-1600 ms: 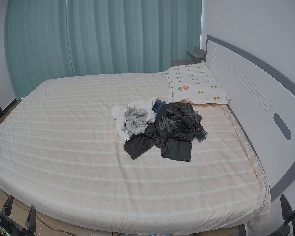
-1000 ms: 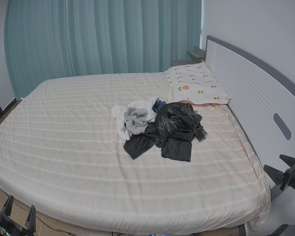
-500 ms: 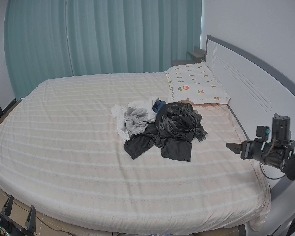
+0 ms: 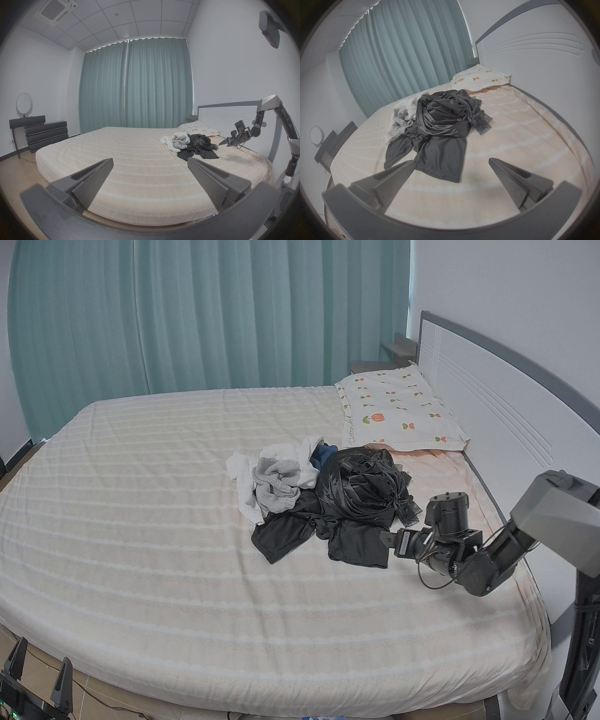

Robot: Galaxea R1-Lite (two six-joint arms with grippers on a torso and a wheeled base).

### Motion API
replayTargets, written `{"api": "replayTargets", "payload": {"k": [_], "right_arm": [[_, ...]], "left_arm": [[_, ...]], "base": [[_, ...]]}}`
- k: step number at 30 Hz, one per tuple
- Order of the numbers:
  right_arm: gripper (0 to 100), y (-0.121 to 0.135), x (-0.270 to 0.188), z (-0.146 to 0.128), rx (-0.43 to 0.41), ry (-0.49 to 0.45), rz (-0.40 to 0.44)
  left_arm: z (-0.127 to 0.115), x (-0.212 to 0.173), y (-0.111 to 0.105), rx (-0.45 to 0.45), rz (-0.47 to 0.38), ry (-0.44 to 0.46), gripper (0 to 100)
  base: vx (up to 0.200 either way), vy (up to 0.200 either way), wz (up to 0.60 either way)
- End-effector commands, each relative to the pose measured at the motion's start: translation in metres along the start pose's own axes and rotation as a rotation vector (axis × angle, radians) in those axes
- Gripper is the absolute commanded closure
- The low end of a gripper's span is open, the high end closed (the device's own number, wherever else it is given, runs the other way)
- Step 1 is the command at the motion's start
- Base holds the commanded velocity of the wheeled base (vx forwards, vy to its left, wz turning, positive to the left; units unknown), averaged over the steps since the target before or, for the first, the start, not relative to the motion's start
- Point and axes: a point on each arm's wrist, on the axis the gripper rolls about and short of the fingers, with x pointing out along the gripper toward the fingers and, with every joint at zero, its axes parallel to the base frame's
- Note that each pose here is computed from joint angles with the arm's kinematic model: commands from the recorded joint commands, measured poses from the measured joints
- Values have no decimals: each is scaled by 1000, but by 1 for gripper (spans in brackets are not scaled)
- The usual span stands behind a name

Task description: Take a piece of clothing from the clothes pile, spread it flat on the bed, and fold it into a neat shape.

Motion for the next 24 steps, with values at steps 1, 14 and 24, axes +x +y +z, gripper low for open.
{"api": "replayTargets", "payload": {"k": [1,14,24], "right_arm": [[0,12,53,-41,-2,40,-18],[0,8,98,-50,13,34,-59],[0,18,120,-55,12,38,-37]], "left_arm": [[-5,0,0,0,1,-1,0],[-5,0,0,0,2,-1,0],[-5,0,0,0,1,-1,0]], "base": [[0,0,0],[0,0,0],[0,0,0]]}}
